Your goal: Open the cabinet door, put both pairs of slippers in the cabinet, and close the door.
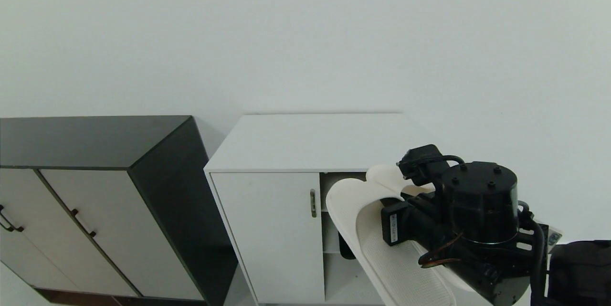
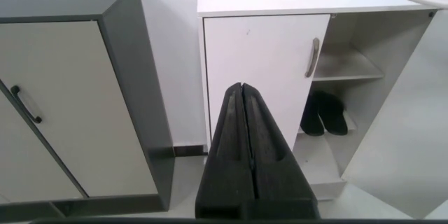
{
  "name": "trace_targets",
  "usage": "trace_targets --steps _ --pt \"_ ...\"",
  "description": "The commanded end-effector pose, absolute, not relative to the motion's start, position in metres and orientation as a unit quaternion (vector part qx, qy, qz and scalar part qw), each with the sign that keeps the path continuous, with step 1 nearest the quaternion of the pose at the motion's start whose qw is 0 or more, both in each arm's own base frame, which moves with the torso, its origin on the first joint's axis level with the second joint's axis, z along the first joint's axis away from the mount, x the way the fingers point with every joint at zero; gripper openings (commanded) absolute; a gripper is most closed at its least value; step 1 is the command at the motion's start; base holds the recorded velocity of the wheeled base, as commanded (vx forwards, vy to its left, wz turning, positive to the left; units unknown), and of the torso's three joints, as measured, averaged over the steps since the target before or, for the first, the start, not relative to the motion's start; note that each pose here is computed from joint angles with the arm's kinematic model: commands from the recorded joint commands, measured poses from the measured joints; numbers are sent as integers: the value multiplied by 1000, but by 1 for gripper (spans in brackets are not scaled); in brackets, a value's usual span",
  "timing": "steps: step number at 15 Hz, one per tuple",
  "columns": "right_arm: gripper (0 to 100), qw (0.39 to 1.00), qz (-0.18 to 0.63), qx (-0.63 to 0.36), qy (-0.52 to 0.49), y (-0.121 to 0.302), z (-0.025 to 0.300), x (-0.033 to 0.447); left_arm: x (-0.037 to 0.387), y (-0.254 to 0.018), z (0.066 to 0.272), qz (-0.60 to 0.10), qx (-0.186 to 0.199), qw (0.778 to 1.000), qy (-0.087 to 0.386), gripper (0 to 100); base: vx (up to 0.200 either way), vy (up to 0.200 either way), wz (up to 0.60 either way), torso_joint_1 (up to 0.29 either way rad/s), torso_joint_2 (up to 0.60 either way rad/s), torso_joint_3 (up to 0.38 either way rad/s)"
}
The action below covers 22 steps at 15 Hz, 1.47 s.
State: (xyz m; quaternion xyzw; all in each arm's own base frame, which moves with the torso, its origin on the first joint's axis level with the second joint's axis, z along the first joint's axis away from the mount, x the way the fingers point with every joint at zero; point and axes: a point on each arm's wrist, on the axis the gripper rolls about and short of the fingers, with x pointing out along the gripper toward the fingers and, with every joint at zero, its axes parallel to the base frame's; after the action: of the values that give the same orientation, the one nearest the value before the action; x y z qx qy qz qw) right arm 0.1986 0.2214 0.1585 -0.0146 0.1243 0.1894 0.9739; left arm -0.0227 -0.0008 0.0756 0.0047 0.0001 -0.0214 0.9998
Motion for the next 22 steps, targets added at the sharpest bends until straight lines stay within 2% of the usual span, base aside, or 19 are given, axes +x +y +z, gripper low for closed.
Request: trace_targets --steps 1,11,22 --pt "0 974 190 -16 126 222 157 199 -23 -1 76 -21 5 1000 0 0 0 0 0 0 0 0" --pt "0 973 190 -21 132 222 153 198 -23 -1 76 -21 5 1000 0 0 0 0 0 -11 26 14" --pt "0 974 184 -18 133 223 142 203 -23 -1 76 -21 5 1000 0 0 0 0 0 -214 520 298"
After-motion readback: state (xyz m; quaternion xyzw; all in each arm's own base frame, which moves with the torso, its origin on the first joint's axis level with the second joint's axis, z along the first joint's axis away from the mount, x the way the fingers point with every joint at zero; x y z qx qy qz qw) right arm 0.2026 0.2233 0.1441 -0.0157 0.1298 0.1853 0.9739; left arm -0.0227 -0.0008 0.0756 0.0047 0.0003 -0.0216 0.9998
